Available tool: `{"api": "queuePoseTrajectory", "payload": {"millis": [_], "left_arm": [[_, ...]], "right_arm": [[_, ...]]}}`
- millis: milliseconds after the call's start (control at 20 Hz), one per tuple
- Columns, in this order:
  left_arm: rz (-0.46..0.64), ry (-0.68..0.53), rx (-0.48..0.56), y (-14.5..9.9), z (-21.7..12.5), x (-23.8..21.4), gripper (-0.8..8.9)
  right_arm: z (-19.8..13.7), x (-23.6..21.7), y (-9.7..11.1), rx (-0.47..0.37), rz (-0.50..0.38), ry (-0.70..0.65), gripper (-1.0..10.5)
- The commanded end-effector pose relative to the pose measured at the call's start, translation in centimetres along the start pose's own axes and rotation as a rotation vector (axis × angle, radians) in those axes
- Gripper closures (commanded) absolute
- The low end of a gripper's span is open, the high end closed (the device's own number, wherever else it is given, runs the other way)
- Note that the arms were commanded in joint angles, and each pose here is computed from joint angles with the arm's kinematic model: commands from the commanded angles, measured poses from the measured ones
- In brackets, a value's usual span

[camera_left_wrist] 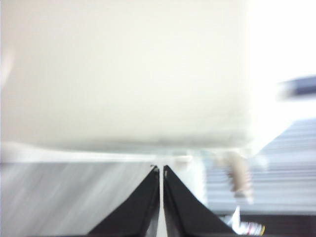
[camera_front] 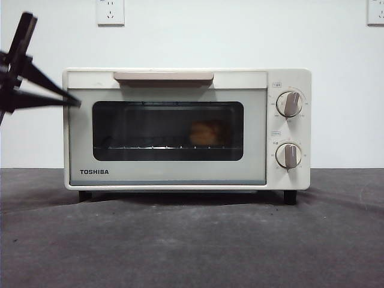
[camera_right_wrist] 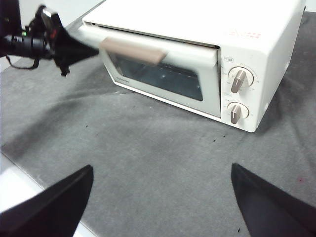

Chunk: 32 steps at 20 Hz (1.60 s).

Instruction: The left arm flap open the oven, the right arm pick bread and place it into oven, the left arm flap close the oven

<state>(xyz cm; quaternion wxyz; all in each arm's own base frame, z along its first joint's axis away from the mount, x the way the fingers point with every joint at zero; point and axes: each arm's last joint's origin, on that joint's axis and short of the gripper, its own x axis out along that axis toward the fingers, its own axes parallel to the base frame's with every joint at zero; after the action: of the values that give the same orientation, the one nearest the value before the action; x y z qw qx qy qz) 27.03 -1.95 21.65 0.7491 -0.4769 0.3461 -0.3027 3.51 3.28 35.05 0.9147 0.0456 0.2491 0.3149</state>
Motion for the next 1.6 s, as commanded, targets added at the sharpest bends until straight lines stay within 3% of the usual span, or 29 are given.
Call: {"api": "queuePoseTrajectory", "payload": {"millis": [50, 350, 600, 1000, 1200, 1450, 1600], "left_arm": [[-0.076, -0.051, -0.052, -1.3, 1.1, 0.1, 7.98], [-0.256, -0.041, 0.037, -3.6, 1.8, -0.4, 7.98], [-0.323, -0.056, 0.140, -5.5, 1.6, -1.4, 7.98], [-0.353, -0.113, 0.447, -9.8, -0.7, -4.9, 7.98], [-0.236, -0.139, 0.573, -10.5, -3.1, -6.8, 7.98], [0.153, -0.202, 0.701, -9.5, -7.1, -9.5, 7.98], [0.303, -0.153, 0.761, -8.8, -9.5, -10.9, 7.98]], "right_arm": [[0.4, -0.3, 0.2, 0.005, 0.012, -0.023, 5.0], [0.5, -0.3, 0.0, 0.004, -0.028, -0.035, 5.0], [0.5, -0.3, 0.0, 0.002, -0.031, -0.036, 5.0], [0.5, -0.3, -0.1, -0.026, -0.068, -0.048, 5.0], [0.6, -0.3, -0.1, -0.034, -0.086, -0.065, 5.0], [1.1, -0.3, 0.0, -0.044, -0.073, -0.108, 5.0], [1.2, -0.4, 0.1, -0.043, -0.069, -0.122, 5.0]]}}
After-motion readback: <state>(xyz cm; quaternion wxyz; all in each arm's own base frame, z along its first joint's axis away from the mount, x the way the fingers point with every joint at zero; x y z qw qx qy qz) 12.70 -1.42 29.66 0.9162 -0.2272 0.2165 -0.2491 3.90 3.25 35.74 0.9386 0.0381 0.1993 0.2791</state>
